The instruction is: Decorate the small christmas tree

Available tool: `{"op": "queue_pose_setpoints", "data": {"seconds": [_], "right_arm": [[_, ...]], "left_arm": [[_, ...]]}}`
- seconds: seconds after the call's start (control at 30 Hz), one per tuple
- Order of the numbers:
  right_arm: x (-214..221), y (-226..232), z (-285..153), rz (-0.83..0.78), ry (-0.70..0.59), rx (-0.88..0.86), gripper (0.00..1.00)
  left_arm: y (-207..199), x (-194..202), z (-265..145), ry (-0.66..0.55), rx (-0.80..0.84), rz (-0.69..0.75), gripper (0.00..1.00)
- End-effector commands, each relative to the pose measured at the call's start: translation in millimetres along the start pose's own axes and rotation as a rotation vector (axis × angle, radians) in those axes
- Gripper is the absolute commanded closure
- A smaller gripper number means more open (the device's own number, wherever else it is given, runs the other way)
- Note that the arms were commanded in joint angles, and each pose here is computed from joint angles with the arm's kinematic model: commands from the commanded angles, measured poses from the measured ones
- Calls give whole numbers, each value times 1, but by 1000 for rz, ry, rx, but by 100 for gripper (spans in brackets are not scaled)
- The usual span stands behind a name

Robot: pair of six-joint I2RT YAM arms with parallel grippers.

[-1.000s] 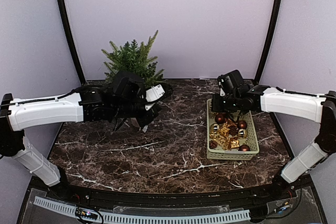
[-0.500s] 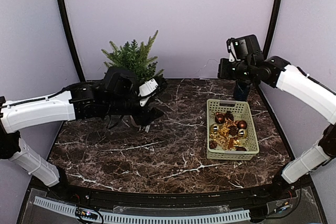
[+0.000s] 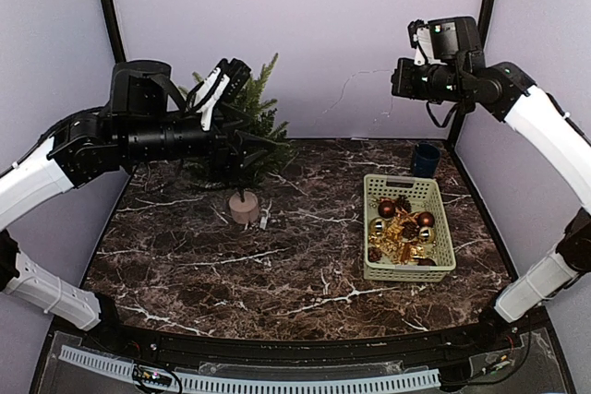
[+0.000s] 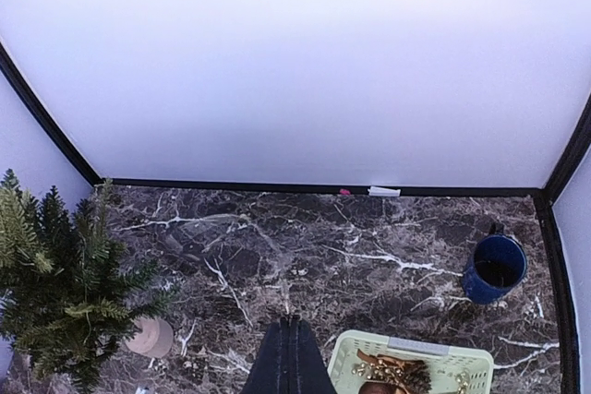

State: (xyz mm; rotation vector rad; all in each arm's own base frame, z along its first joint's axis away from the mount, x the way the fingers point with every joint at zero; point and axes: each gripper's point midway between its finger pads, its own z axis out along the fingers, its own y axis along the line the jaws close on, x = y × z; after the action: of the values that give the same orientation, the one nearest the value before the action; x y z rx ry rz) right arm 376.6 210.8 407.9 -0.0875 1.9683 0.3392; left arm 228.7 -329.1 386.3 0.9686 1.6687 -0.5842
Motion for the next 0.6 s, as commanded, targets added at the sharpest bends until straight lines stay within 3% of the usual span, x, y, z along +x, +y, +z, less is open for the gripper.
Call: {"op": "queue_pose_setpoints", "data": {"seconds": [0.0,0.2,0.57], "right_arm": [[-8,4,0,-21,-8,-14,100],[-11,7,16,-26,-19,-1,100],[-54,36,63,0,-104,-22,100]], "left_arm": [[-7,-13,-19,-10,62,-48,16],[19,-26,-28,-40,-25,-127,16],[120,-72,-68,-156,-274,-249,14]]}}
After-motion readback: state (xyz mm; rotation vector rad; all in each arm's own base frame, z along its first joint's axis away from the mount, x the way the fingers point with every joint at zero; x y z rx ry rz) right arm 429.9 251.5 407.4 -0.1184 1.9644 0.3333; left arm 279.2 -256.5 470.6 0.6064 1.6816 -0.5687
